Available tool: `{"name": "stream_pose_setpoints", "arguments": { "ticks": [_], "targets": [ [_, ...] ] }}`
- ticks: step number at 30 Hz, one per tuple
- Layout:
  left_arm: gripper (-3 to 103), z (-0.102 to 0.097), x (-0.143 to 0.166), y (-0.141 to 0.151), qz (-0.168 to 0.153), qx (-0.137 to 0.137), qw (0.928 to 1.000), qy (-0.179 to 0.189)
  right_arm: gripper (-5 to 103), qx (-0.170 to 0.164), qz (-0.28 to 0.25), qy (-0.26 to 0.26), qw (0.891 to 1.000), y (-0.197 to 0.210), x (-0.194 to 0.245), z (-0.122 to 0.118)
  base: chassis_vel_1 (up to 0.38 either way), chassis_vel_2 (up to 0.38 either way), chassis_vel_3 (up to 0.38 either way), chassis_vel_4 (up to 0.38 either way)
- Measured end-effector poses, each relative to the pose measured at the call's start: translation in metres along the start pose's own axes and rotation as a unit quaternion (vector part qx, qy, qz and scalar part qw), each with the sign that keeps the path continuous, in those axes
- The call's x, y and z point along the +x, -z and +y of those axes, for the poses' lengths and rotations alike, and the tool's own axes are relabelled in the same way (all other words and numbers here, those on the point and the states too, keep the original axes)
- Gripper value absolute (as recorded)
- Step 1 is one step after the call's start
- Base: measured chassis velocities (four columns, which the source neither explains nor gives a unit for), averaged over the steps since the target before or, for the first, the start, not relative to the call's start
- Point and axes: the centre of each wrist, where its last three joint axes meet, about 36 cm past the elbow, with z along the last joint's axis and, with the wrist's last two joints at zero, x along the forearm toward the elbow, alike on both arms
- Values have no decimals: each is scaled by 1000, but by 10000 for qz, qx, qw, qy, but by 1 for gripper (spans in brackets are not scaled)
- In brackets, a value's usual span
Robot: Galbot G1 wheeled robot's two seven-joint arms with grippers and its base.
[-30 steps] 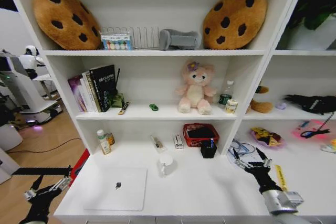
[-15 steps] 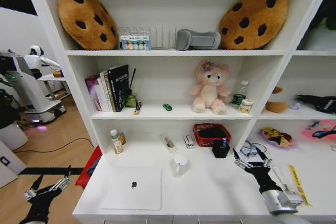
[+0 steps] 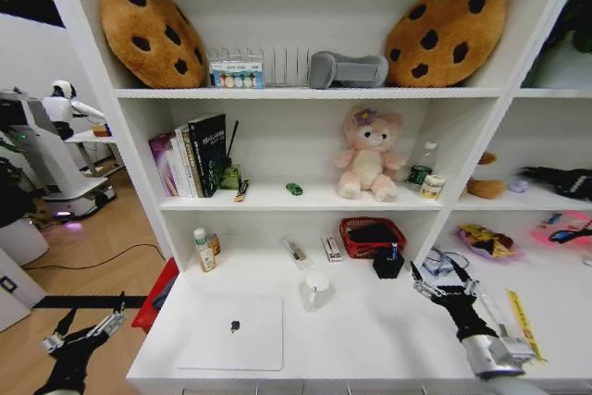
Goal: Organize the objects on the table.
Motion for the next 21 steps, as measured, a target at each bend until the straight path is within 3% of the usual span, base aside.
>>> {"name": "stream_pose_setpoints", "arguments": {
  "ticks": [10, 21],
  "targets": [
    [100, 0, 0, 0, 0, 0, 10000, 0, 100, 0, 0, 0, 10000, 0, 0, 0, 115, -117, -119, 114],
    [100, 0, 0, 0, 0, 0, 10000, 1, 100, -1, 0, 1, 10000, 0, 0, 0, 253, -253, -260, 263]
  ]
}}
